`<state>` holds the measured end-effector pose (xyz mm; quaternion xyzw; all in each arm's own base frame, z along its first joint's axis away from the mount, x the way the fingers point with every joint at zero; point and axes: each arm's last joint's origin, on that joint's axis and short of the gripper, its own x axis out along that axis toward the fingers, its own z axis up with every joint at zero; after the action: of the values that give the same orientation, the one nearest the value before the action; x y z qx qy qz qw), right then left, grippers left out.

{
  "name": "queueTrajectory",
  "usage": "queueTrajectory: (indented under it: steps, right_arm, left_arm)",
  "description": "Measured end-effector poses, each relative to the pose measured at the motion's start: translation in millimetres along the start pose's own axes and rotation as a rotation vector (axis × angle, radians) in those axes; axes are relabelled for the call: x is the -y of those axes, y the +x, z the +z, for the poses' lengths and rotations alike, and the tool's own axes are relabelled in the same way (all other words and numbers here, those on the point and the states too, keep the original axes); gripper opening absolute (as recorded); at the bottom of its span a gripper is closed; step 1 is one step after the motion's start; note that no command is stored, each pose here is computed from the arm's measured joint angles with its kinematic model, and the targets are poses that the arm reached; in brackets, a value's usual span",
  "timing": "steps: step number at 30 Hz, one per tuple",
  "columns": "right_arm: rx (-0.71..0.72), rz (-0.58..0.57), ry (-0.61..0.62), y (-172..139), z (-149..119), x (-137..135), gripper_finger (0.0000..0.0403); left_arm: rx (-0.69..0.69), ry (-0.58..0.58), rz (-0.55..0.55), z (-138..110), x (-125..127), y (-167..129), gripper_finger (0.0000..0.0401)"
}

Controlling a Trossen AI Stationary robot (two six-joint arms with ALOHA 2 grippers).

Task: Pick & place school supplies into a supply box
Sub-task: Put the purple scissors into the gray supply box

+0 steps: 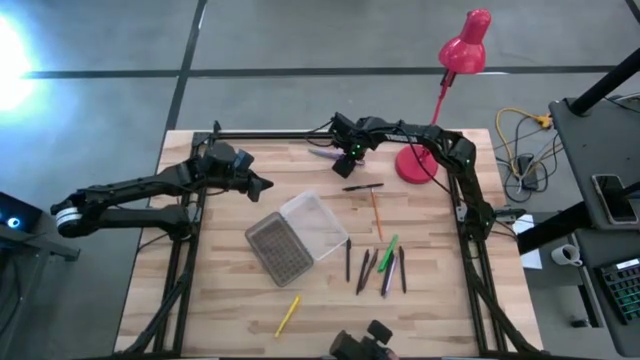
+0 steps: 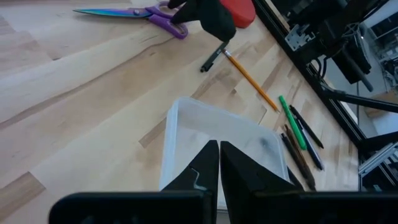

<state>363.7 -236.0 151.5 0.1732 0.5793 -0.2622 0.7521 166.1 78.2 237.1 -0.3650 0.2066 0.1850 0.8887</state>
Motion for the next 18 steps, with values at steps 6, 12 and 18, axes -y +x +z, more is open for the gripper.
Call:
queueTrajectory:
  steps: [6, 12, 18]
  right_arm:
    - [-0.063, -0.005, -0.019, 7.7, -12.2, 0.4, 0.0139]
    - [-0.079, -0.012, -0.04, 10.2, -17.2, -0.4, 0.013]
    - [-0.08, -0.02, -0.065, 10.4, -17.1, -0.2, 0.0087]
  left_arm:
    - [0.0, 0.0, 0.0, 0.0, 0.0, 0.0, 0.0]
    - [0.0, 0.0, 0.0, 0.0, 0.0, 0.0, 0.0]
    - [0.0, -0.003, 0.0, 0.0, 0.0, 0.1, 0.0]
